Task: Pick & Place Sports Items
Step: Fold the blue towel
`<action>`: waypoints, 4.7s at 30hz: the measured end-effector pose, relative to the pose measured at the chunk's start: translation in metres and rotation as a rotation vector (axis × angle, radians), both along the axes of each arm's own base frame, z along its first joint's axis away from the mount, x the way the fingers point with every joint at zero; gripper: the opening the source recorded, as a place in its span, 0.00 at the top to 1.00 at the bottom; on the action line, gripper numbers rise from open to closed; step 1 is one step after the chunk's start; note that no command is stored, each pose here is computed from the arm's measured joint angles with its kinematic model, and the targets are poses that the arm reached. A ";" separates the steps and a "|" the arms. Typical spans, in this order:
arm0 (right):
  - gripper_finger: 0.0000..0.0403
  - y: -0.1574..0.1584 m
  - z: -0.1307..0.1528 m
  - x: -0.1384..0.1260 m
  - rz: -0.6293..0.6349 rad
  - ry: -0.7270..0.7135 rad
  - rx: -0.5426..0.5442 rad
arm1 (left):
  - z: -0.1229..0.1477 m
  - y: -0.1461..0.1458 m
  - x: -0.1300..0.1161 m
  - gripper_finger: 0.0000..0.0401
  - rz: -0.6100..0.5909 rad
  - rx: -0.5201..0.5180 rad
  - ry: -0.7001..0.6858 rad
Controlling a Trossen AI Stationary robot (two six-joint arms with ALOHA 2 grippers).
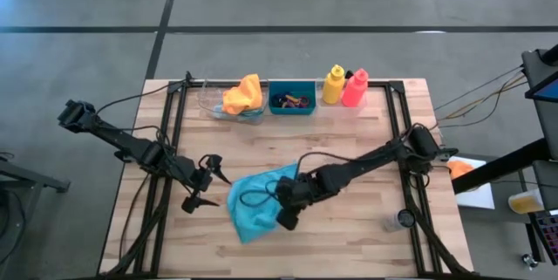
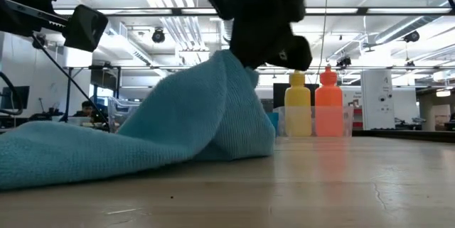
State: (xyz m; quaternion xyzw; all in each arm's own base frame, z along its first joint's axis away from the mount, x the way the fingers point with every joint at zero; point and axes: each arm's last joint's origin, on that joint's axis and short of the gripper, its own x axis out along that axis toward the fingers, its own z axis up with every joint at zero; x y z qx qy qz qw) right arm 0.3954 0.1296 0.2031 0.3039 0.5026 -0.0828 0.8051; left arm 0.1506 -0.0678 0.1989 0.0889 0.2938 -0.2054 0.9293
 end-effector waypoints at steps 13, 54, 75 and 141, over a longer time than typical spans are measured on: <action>0.98 -0.048 0.000 0.012 -0.177 0.029 0.072 | -0.003 0.000 -0.002 0.09 -0.013 0.002 0.037; 0.98 -0.084 -0.033 0.005 -0.223 0.233 -0.089 | -0.003 -0.001 -0.003 0.09 -0.041 -0.026 0.049; 0.49 -0.086 -0.014 0.012 -0.202 0.213 -0.091 | -0.008 -0.002 -0.003 0.09 -0.068 -0.044 0.030; 0.49 0.102 0.029 -0.075 -0.165 -0.346 -0.925 | -0.016 -0.169 0.096 0.09 0.273 -0.128 0.403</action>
